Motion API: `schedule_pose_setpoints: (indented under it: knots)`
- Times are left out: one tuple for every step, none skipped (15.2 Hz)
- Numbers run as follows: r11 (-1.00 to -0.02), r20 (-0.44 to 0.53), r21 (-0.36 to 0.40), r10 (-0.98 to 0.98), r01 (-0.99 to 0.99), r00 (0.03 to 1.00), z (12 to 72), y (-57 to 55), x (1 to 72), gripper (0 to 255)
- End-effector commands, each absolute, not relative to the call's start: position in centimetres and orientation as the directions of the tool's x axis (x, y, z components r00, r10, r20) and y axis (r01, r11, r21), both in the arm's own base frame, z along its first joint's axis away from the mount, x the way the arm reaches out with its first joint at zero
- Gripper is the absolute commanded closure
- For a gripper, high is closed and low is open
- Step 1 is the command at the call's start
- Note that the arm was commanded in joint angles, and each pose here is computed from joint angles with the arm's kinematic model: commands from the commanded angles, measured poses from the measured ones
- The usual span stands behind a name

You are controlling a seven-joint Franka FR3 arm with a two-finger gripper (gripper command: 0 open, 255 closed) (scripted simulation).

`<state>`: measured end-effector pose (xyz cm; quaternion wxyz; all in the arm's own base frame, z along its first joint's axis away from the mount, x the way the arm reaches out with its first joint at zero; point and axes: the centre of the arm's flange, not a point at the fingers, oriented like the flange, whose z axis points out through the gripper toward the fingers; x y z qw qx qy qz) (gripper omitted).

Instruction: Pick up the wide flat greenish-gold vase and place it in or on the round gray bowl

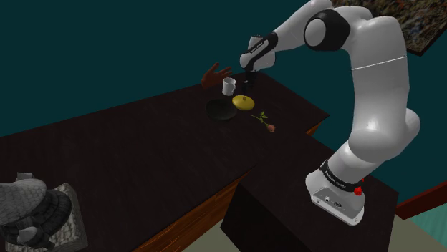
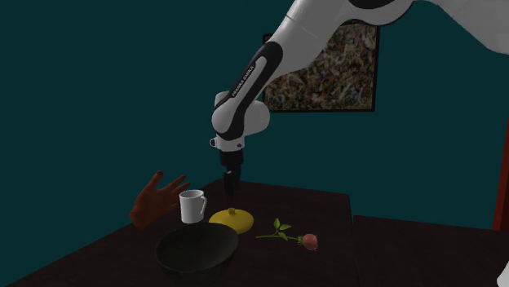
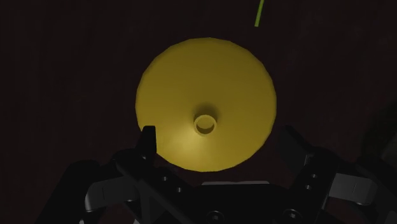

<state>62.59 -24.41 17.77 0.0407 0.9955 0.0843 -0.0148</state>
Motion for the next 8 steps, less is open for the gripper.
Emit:
schedule_pose_setpoints:
  knots:
    - [-0.982,-0.036,0.079,0.167,0.169,0.985,16.5,-24.8,63.3,0]
    - [-0.982,-0.036,0.079,0.167,0.169,0.985,15.9,-24.9,63.3,0]
    - [-0.982,-0.036,0.079,0.167,0.169,0.985,15.4,-24.9,63.2,0]
    - [-0.982,-0.036,0.079,0.167,0.169,0.985,14.9,-25.0,63.2,0]
    - [-0.982,-0.036,0.079,0.167,0.169,0.985,14.4,-25.0,63.2,0]
    - [-0.982,-0.036,0.079,0.167,0.169,0.985,13.8,-25.0,63.2,0]
    - [-0.982,-0.036,0.079,0.167,0.169,0.985,13.3,-25.1,63.2,0]
    - [-0.982,-0.036,0.079,0.167,0.169,0.985,13.0,-25.1,63.2,0]
